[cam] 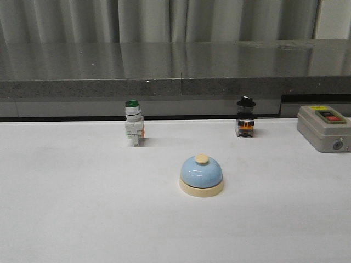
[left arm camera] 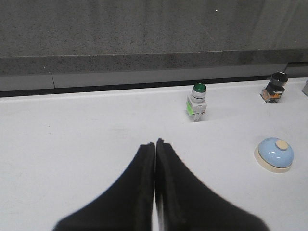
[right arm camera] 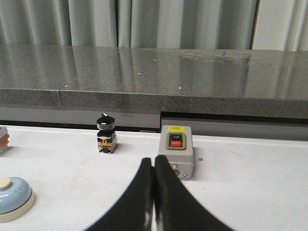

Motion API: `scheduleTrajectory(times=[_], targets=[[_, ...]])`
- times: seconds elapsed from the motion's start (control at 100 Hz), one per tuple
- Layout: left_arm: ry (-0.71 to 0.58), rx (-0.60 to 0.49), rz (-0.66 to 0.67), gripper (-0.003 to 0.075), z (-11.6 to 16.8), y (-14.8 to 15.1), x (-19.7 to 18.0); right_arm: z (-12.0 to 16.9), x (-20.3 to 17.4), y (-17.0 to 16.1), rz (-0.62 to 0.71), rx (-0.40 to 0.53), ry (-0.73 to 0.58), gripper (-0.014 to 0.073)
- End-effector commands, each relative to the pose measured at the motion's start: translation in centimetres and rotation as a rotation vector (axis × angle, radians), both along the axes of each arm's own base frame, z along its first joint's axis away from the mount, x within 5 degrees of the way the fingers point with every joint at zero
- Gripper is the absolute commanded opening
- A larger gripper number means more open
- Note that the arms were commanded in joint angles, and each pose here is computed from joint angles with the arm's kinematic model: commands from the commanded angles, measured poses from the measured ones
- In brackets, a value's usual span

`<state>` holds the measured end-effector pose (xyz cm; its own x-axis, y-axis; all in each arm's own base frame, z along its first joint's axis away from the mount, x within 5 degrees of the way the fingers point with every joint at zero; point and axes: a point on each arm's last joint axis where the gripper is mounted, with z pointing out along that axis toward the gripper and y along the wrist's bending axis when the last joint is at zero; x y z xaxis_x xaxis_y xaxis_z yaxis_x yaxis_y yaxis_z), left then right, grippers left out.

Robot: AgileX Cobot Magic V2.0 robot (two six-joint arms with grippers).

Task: Place and press bell with both arms

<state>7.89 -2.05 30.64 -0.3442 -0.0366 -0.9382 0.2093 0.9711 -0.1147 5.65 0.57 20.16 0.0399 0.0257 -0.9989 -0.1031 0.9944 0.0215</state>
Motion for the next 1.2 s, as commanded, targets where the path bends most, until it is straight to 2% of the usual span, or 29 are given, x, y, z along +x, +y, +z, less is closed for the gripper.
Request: scheduleTrajectory(times=[0.0,0.61,0.76,0.9,1.19], targets=[[-0.087,-0.031,0.008,-0.0021,1.5,0.0,0.2,1.5,-0.4,0.0,0.0,-0.007,-0.123,-0.0064],[-0.085,-0.027,0.007,-0.0021,1.4,0.0,0.2,1.5,-0.4,0.0,0.0,-0.007,-0.123,-0.0064],[-0.154,0.019,0.019,-0.0021,1.4,0.3,0.0,1.5,-0.4,0.0,0.0,-0.007,-0.123,-0.0064],[-0.223,0.014,0.039,-0.0021,0.2,0.6,-0.6,1.5,-0.4,0.0,0.0,-0.007,-0.123,-0.0064],[-0.302,0.015,0.167,-0.0021,-4.6,1.6,-2.2,1.5,-0.4,0.0,0.0,-0.007,-0.123,-0.0064]])
